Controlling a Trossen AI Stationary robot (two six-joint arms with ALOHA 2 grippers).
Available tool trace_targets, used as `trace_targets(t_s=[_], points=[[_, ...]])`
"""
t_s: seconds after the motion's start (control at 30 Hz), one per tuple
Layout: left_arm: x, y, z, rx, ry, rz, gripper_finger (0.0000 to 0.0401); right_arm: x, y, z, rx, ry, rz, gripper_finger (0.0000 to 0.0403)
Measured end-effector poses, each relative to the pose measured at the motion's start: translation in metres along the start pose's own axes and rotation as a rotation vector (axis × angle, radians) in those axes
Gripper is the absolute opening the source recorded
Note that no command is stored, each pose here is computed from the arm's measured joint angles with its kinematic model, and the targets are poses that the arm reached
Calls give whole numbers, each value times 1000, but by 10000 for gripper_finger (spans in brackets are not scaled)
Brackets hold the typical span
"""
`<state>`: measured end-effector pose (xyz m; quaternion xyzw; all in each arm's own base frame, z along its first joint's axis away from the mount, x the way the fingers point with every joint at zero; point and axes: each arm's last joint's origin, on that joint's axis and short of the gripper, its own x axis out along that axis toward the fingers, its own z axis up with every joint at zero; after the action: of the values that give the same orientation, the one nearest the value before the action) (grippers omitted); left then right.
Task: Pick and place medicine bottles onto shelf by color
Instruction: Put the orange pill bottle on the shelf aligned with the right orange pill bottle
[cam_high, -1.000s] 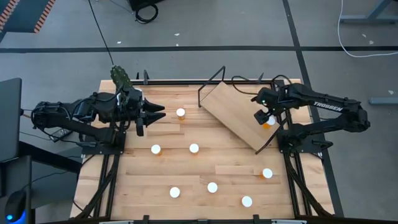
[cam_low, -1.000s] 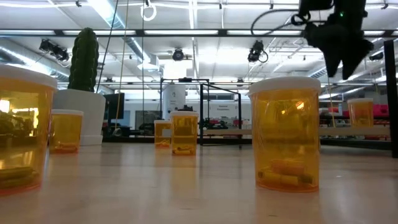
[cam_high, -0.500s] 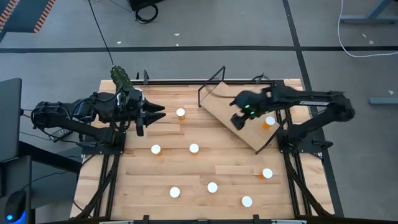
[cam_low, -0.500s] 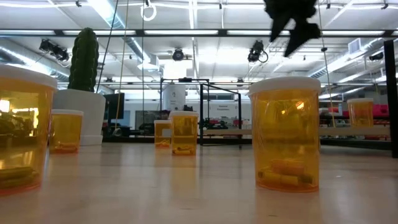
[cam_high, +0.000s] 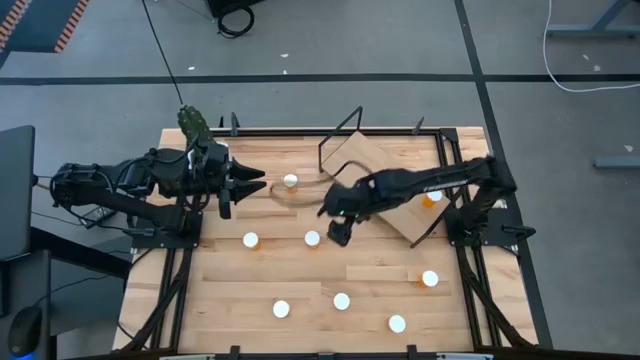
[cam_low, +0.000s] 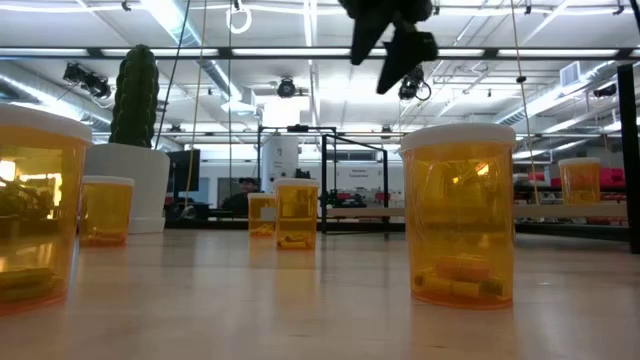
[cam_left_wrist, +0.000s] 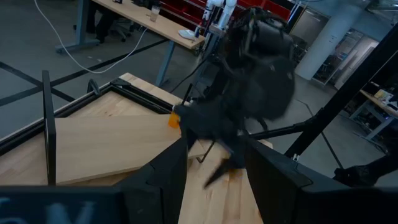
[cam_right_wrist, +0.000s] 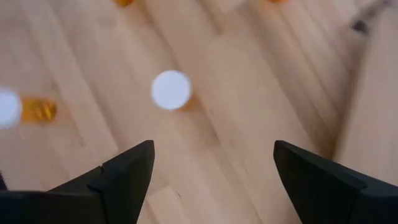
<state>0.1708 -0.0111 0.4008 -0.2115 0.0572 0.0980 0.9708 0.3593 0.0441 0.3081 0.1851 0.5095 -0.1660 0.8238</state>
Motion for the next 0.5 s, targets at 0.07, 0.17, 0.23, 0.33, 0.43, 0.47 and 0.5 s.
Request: trace_targets(t_s=[0.07, 0.17, 0.23, 0.33, 0.43, 0.47, 0.5], points=[[0, 0, 0, 0, 0, 0, 167, 9, 10, -2, -107, -2, 11, 337], [0, 0, 0, 0, 2, 0, 167, 19, 23, -4, -196, -22, 25, 337], [0, 0, -1, 1, 8, -7, 167, 23, 29, -6, -229, -45, 13, 337], [0, 0, -1, 2, 14, -6, 167, 25, 35, -5, -264, -97, -1, 337], [0, 0, -2, 5, 20, -3, 167, 29, 38, -2, -300, -137, -11, 337], [0, 1, -2, 5, 22, -2, 167, 33, 39, -2, -309, -141, -14, 337], [0, 1, -2, 6, 23, -1, 167, 36, 41, -1, -315, -151, -9, 337]])
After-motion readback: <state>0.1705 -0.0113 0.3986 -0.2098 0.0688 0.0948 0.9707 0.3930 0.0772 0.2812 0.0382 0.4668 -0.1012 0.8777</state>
